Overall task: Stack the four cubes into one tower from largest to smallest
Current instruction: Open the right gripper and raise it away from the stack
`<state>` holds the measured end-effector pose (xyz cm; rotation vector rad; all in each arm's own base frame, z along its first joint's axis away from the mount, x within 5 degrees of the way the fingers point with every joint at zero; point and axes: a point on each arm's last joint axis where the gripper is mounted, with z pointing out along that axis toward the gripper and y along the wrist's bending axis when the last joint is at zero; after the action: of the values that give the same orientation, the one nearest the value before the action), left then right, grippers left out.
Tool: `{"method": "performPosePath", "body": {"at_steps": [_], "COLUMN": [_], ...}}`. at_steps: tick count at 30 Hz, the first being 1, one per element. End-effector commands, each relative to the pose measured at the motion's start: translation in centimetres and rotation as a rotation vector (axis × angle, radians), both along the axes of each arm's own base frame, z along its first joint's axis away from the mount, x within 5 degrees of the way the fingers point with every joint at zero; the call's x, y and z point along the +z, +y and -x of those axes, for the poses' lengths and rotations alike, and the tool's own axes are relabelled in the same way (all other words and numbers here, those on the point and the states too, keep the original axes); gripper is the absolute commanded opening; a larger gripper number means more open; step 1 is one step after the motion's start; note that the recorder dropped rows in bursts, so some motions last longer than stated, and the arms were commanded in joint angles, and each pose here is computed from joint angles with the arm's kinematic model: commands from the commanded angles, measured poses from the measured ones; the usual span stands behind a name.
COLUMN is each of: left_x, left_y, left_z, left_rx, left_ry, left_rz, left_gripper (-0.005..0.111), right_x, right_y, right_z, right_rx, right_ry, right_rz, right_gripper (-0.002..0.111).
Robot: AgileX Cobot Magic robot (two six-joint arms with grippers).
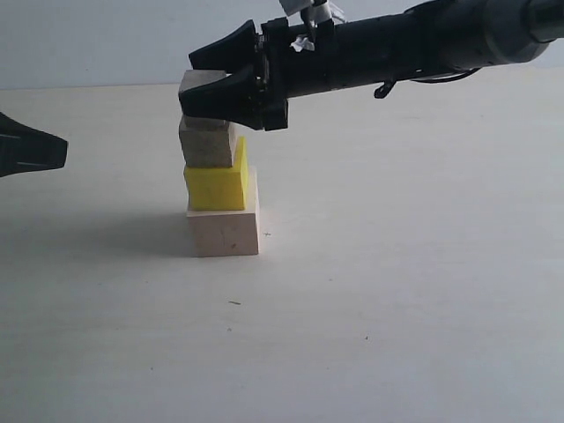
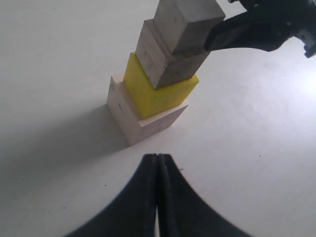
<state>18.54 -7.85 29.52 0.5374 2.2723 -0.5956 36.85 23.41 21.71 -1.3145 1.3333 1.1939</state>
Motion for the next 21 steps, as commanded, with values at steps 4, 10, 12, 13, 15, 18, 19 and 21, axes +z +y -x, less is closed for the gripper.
{"method": "performPosePath", "body": {"at_steps": [4,10,12,13,15,18,19,21], "left_x": [-0.1,-0.1,-0.1,-0.1,-0.1,0.0,0.0,0.0], "left_y": [0.0,0.0,0.0,0.0,0.0,0.0,0.1,0.1], "left_z": [0.0,0.0,0.0,0.0,0.0,0.0,-0.1,-0.2], "left_rx": [-0.004,-0.006,-0.006,-0.006,-0.006,0.000,0.004,0.013], "left_ry": [0.006,0.008,0.008,0.008,0.008,0.002,-0.003,-0.012], "left_rz": [-0.001,-0.001,-0.001,-0.001,-0.001,-0.001,-0.001,0.002], "left_gripper": [0.000,0.000,0.000,0.000,0.000,0.000,0.000,0.000], "right_x": [3.2,6.2,7.5,8.3,9.6,11.5,12.1,13.1], "right_y": [-0.4,-0.9,-1.1,-1.4,-1.9,-2.9,-3.2,-3.9], "right_z": [0.6,1.4,1.5,1.6,1.8,2.1,2.3,2.7], "right_rx": [0.000,-0.030,-0.074,-0.103,-0.169,-0.284,-0.325,-0.394], "right_ry": [-0.056,-0.113,-0.129,-0.127,-0.092,-0.045,-0.044,-0.054], "right_rz": [-0.034,-0.047,-0.035,-0.030,0.005,0.062,0.091,0.148], "right_gripper": [0.073,0.073,0.073,0.073,0.070,0.056,0.049,0.034]}}
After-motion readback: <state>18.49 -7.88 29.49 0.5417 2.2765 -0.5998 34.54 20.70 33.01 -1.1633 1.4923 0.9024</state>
